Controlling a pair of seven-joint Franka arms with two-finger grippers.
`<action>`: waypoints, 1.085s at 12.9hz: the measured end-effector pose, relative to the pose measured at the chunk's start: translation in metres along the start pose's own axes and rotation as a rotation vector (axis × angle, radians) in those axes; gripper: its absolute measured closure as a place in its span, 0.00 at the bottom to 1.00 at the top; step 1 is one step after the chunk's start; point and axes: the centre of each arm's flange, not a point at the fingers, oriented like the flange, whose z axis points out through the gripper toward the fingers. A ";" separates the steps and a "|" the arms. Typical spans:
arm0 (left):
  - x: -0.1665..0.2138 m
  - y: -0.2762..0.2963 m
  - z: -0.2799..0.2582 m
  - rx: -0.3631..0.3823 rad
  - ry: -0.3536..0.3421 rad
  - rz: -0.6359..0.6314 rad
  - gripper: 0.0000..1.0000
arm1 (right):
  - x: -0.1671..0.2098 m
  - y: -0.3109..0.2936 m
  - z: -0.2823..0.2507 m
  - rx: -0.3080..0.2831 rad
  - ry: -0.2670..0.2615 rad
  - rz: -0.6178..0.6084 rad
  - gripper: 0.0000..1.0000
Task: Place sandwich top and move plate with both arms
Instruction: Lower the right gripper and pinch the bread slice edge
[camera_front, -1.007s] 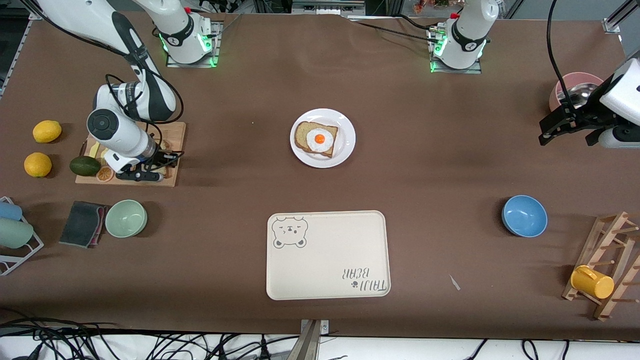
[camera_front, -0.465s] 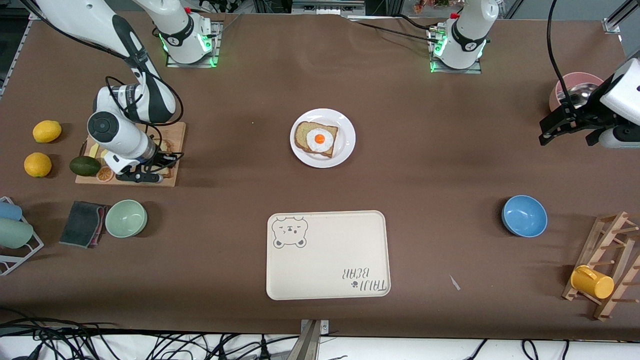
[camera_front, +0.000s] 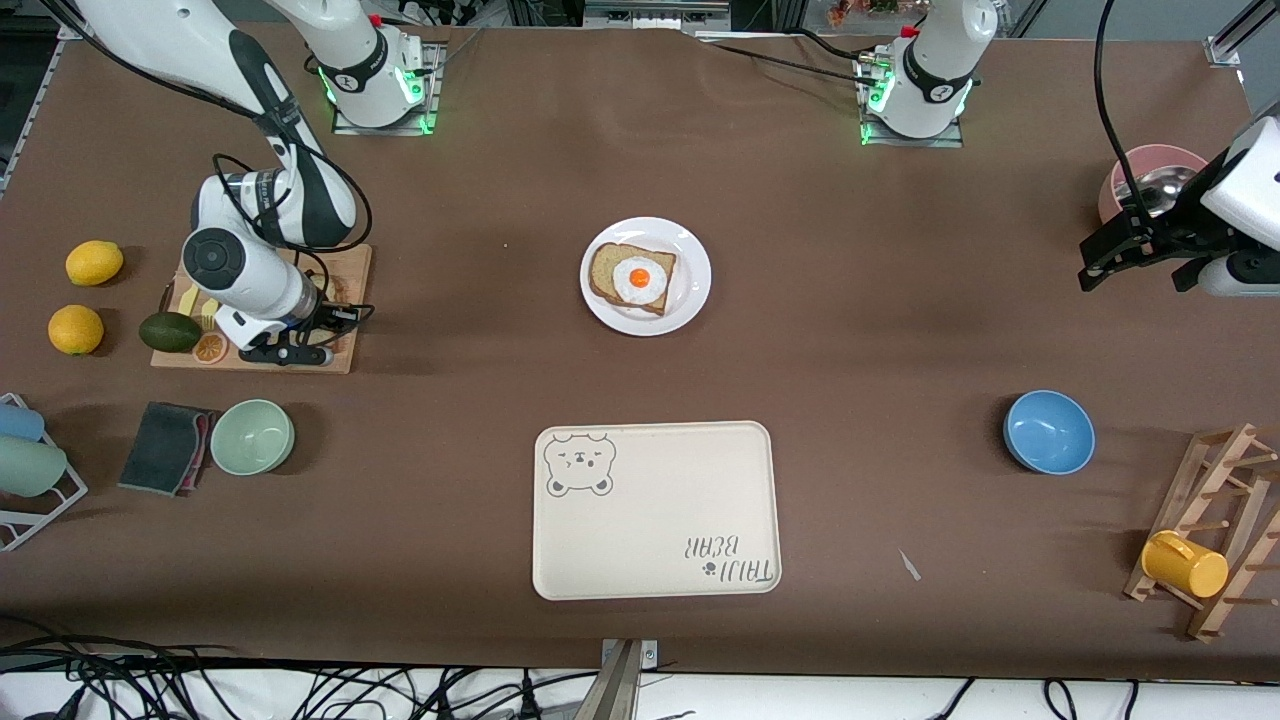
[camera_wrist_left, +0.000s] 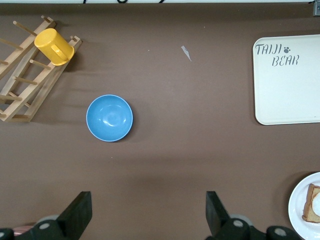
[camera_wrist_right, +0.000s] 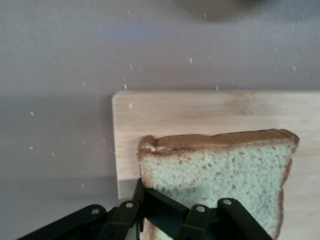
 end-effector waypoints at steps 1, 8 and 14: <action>0.000 0.000 0.000 0.000 0.000 0.000 0.00 | 0.002 0.001 -0.004 -0.004 -0.018 0.002 0.98; 0.000 0.000 0.000 0.000 0.000 0.000 0.00 | 0.022 0.005 -0.044 -0.056 -0.077 -0.015 0.94; 0.000 0.000 0.000 0.000 0.000 0.000 0.00 | 0.026 -0.008 -0.036 -0.100 -0.048 -0.037 0.34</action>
